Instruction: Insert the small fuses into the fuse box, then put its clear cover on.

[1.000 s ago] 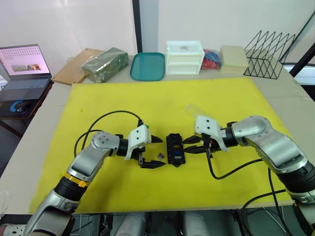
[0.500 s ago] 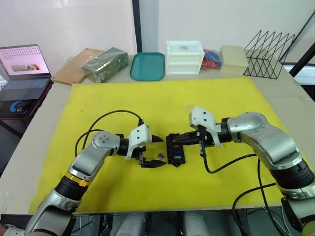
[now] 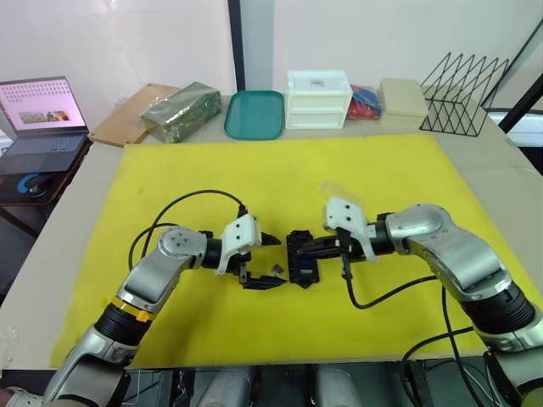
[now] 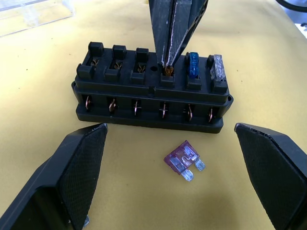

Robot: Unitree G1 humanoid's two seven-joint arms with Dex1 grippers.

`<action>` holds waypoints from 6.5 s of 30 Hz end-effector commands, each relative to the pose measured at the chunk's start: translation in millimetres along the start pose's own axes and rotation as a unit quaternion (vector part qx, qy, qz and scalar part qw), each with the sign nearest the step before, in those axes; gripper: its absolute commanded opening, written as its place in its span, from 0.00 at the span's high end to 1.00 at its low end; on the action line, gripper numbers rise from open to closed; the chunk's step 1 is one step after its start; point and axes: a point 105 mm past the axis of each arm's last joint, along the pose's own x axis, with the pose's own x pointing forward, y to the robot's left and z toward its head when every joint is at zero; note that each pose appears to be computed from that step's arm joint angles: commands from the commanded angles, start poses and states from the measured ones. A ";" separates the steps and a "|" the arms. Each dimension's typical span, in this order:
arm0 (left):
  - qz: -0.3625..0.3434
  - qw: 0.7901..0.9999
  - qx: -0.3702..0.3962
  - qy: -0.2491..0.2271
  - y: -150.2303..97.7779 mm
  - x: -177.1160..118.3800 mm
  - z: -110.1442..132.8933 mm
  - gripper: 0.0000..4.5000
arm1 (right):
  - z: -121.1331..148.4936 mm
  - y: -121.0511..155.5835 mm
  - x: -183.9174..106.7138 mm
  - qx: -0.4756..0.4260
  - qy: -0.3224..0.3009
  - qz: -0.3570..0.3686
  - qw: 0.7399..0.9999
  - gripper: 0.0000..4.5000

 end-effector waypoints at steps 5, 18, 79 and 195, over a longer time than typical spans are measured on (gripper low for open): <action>0.003 1.000 0.026 -0.008 1.5 -1.4 11.6 0.00 | -32.0 1.6 -0.4 0.010 0.052 -0.001 0.999 1.00; 0.022 0.999 -0.009 -0.049 3.3 -14.5 33.1 0.00 | 33.6 -10.0 -26.0 0.009 -0.080 -0.067 0.995 1.00; 0.080 0.843 -0.528 -0.061 87.4 -58.7 -13.5 0.47 | 45.2 -3.0 -44.8 -0.032 -0.077 -0.144 0.986 0.00; 0.064 0.996 -0.035 -0.054 2.0 -26.7 26.2 0.20 | 34.8 7.5 -25.8 0.038 0.021 -0.025 0.999 1.00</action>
